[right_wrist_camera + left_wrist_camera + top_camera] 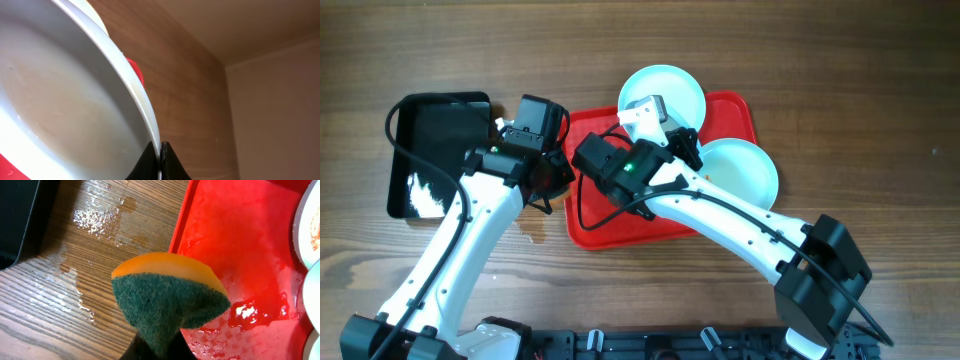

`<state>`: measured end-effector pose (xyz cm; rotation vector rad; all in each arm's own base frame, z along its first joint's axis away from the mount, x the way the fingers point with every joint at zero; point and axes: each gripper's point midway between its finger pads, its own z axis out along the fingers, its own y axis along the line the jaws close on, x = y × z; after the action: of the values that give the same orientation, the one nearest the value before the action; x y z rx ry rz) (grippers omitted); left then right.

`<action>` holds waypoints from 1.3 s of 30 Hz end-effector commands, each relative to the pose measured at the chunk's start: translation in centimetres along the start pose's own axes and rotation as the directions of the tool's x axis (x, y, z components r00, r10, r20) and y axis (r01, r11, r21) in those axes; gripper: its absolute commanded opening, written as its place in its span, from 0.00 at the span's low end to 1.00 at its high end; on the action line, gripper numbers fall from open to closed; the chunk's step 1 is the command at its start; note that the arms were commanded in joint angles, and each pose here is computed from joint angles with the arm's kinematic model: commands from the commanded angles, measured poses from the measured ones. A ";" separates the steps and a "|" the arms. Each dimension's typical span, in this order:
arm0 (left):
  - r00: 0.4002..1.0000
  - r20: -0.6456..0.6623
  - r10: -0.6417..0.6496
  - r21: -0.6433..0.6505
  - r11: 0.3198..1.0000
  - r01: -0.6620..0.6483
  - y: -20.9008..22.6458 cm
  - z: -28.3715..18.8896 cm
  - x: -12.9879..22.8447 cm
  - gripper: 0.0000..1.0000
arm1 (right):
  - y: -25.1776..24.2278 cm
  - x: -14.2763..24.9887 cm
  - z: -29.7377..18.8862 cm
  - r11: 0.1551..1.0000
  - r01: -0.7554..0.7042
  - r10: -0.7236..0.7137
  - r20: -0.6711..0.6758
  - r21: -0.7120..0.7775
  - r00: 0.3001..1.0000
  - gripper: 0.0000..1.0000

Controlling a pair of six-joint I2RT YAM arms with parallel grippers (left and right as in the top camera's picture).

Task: Clean dirty plates on tray and stack at the side
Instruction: 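Lift the scrubbed plate off the red tray with the right gripper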

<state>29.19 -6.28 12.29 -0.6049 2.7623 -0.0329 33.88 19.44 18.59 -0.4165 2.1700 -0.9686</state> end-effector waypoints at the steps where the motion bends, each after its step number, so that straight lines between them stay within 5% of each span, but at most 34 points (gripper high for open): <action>1: 1.000 0.009 -0.005 0.012 1.000 0.005 -0.2 -0.4 -0.4 0.04 | -2.3 -1.3 -0.9 0.999 -0.023 0.020 0.051 0.048 0.998 0.04; 12: 1.000 0.004 -0.004 0.007 1.000 0.004 -0.2 -0.2 -0.3 0.04 | 4.2 1.1 -2.0 0.944 -0.034 -0.004 -0.112 -0.329 0.994 0.04; 18: 1.000 0.000 -0.003 0.004 1.000 0.003 -0.1 -0.2 -0.2 0.04 | -0.4 0.3 -2.9 0.910 -0.202 0.163 -0.135 -0.361 0.977 0.04; 23: 1.000 0.003 -0.004 0.007 1.000 0.004 -0.2 -0.2 -0.3 0.04 | -5.3 -1.2 -4.5 0.706 -0.435 0.378 -0.222 -0.559 0.899 0.04; 29: 1.000 0.003 -0.004 0.007 1.000 0.004 -0.2 -0.2 -0.3 0.04 | -7.6 -1.3 -5.1 0.520 -0.430 0.366 -0.263 -0.738 0.893 0.04; 39: 1.000 -0.002 -0.003 0.003 1.000 0.003 -0.1 -0.2 -0.2 0.04 | -2.9 3.3 1.7 0.673 -0.440 0.297 -0.328 -0.594 0.897 0.04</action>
<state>29.10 -6.25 12.23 -0.6054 2.7667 -0.0296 32.54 15.93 21.06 -0.1605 2.5752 0.1353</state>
